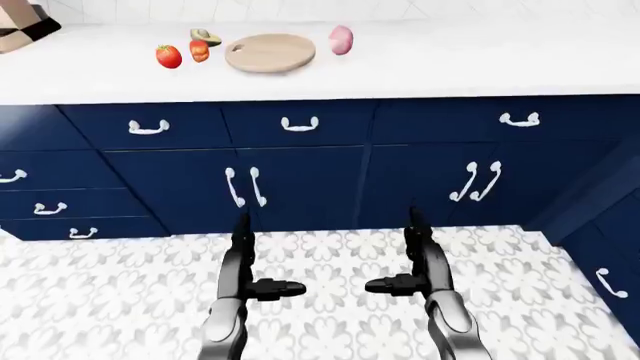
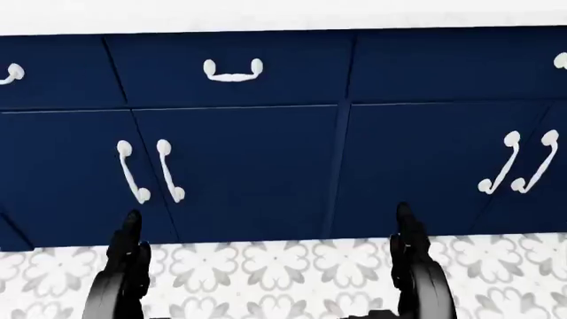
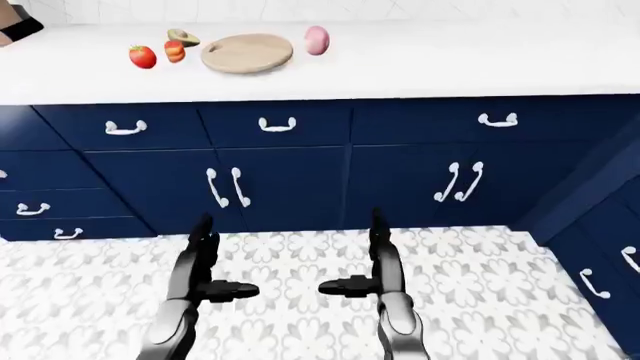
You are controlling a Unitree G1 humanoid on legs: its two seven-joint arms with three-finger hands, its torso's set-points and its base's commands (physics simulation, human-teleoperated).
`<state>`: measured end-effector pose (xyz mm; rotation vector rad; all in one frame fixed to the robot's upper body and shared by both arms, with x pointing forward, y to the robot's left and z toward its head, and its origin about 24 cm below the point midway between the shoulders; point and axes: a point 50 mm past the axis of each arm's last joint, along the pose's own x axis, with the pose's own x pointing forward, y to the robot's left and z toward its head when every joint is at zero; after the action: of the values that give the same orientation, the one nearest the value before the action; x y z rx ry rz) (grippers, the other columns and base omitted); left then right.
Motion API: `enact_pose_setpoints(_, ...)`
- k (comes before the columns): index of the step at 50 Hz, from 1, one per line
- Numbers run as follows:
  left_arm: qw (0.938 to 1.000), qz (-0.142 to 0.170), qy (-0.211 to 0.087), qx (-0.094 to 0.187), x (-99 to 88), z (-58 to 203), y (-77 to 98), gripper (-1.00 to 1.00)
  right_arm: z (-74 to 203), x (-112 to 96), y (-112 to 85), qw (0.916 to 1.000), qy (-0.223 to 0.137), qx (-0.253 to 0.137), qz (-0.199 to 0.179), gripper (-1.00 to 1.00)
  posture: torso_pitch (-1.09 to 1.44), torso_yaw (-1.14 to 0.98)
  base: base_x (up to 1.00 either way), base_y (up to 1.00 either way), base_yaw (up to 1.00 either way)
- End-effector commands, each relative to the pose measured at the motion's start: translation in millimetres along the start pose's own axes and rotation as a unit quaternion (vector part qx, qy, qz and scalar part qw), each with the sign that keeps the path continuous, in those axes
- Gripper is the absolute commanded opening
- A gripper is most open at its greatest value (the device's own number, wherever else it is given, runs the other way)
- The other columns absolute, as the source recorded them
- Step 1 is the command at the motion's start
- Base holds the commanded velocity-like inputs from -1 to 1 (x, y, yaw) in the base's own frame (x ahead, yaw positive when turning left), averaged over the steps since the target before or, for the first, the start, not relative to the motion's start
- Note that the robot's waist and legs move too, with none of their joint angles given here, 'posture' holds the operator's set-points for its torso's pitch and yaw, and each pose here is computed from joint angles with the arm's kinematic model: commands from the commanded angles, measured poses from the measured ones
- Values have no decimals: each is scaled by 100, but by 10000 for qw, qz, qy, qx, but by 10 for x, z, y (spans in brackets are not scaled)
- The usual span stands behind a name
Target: Place the avocado, onion, tomato and bell pepper on the cutting board.
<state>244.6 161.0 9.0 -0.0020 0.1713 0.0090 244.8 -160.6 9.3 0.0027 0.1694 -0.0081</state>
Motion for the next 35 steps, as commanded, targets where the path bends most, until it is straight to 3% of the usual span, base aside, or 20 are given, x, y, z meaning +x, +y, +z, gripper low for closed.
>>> enact_pose_setpoints(1, 9952, -10, -982, 32, 24, 510, 32, 100, 617, 175, 66, 9928, -1199, -48, 54, 100, 0, 0, 0, 0, 0)
enact_pose_setpoints(4, 9945, 13, -1045, 105, 61, 622, 35, 100, 785, 221, 95, 9908, -1333, -185, 158, 100, 0, 0, 0, 0, 0)
enact_pose_setpoints(12, 9910, -95, -1302, 292, 135, 986, -13, 100, 1196, 87, -11, 9828, -1796, -430, 100, 100, 0, 0, 8, 10, 0)
enact_pose_setpoints(23, 9816, 142, -1809, 603, 77, 1641, 163, 100, 1744, 107, -17, 9717, -2267, -645, 140, 100, 0, 0, 29, 35, 0)
enact_pose_setpoints(26, 9799, 173, -1850, 724, 62, 1715, 189, 100, 1886, 118, -13, 9685, -2397, -661, 151, 100, 0, 0, 28, 35, 0)
enact_pose_setpoints(35, 9749, 349, -2081, 711, -8, 1959, 310, 100, 2151, 109, -11, 9619, -2633, -710, 199, 100, 0, 0, 29, 35, 0)
